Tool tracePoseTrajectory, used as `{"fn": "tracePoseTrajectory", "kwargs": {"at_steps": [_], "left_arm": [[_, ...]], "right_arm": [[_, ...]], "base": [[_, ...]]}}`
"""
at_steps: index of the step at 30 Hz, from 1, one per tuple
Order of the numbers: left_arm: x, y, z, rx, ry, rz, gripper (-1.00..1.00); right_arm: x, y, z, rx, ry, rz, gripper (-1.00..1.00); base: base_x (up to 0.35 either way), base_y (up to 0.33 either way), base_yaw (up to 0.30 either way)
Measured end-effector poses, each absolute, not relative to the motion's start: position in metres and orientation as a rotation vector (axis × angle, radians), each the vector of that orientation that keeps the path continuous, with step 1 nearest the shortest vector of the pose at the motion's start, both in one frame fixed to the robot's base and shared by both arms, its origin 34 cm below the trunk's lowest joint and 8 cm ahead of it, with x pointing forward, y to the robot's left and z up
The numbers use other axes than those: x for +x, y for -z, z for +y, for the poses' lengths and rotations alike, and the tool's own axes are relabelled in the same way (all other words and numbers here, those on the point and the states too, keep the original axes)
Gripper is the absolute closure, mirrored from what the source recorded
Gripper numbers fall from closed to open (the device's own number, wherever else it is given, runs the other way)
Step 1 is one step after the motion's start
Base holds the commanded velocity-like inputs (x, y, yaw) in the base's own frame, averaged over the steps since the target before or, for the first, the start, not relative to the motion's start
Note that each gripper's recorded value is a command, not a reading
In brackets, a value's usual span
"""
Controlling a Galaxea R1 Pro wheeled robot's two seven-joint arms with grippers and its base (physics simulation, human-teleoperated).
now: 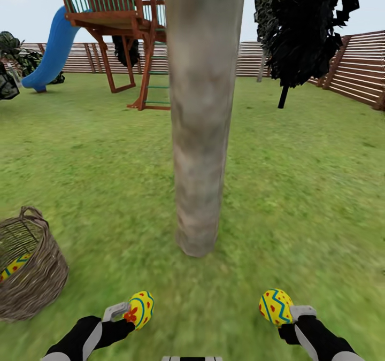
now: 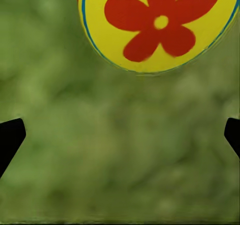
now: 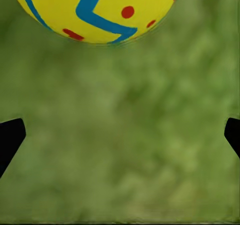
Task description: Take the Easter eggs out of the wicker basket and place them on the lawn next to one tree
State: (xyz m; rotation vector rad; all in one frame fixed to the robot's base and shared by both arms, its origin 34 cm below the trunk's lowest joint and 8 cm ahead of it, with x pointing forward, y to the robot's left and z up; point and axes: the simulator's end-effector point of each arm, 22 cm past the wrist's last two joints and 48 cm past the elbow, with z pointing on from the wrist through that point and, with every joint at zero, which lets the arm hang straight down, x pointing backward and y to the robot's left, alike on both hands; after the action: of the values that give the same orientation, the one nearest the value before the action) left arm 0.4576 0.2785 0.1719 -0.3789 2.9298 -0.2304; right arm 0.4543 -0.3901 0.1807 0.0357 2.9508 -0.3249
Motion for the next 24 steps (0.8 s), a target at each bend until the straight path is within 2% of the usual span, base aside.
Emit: {"fn": "tracePoseTrajectory", "kwargs": {"at_steps": [6,11,24], "left_arm": [[0.463,-0.179,0.278,-0.376,0.234,2.913,-1.0],[0.474,-0.183,0.295,-0.35,0.192,2.88,-1.0],[0.502,-0.204,0.285,-0.331,0.188,2.772,-1.0]], "right_arm": [[0.46,-0.187,-0.39,0.038,0.317,2.934,-1.0],[0.454,-0.188,-0.405,0.036,0.349,2.943,-1.0],[0.467,-0.203,-0.395,0.044,0.329,2.902,-1.0]], "base": [[-0.259,0.0,0.0],[0.0,0.0,0.0],[0.0,0.0,0.0]]}}
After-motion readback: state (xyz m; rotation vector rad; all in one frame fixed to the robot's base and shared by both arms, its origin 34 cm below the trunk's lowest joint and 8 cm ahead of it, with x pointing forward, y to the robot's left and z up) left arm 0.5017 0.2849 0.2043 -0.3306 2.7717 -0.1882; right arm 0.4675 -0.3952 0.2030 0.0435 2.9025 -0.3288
